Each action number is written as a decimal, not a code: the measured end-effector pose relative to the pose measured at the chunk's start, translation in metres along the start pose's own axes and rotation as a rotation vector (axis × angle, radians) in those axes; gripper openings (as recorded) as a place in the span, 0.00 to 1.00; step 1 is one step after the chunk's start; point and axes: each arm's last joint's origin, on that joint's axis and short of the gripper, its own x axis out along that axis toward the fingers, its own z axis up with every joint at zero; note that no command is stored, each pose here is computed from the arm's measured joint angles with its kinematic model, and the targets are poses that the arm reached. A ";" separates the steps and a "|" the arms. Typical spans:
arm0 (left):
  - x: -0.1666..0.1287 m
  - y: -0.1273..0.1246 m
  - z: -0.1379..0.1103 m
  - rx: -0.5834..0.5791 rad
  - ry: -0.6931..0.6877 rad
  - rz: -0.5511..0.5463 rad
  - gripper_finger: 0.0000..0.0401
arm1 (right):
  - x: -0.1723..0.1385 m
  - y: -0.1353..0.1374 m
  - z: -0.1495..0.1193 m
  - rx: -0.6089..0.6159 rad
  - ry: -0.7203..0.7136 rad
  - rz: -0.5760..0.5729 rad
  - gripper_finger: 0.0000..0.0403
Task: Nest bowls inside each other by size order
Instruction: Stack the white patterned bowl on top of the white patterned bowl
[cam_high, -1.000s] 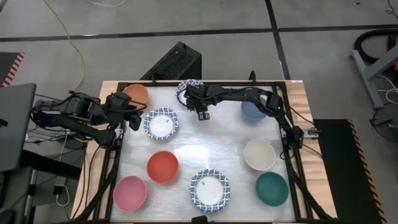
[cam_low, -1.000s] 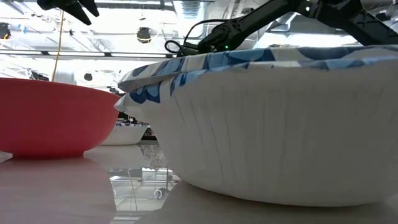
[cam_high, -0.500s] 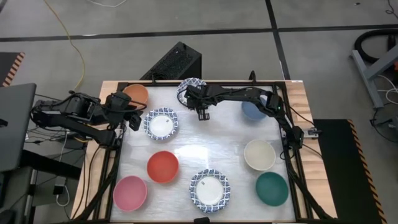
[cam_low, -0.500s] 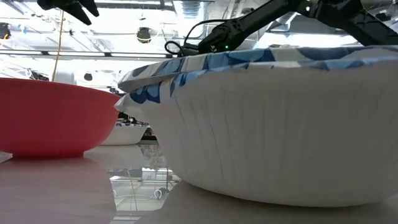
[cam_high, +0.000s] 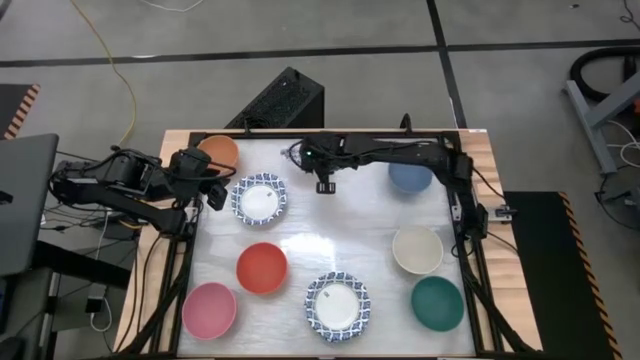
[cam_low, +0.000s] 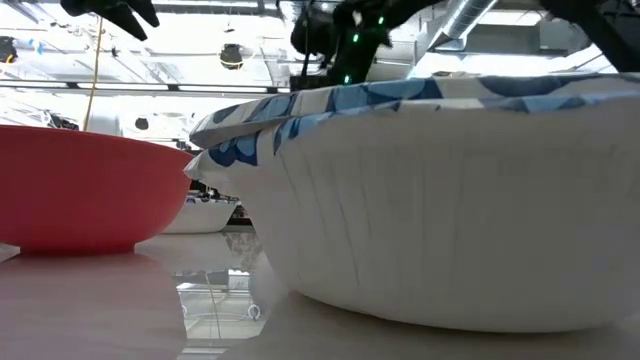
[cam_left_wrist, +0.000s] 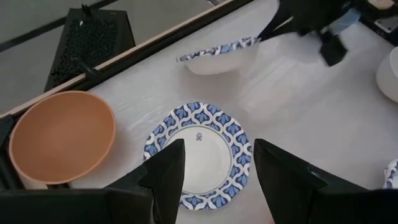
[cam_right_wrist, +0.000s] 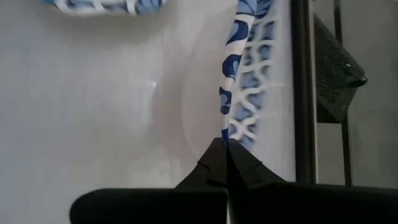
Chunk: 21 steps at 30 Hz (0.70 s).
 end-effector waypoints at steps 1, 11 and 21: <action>0.000 0.000 0.000 0.005 0.000 0.000 0.45 | -0.007 0.002 0.001 0.010 -0.011 0.000 0.01; 0.000 0.000 0.000 0.024 0.000 0.000 0.45 | -0.078 0.040 0.012 0.054 -0.123 0.004 0.01; 0.000 0.000 0.000 0.061 0.000 0.000 0.45 | -0.143 0.122 0.006 0.008 -0.149 0.013 0.01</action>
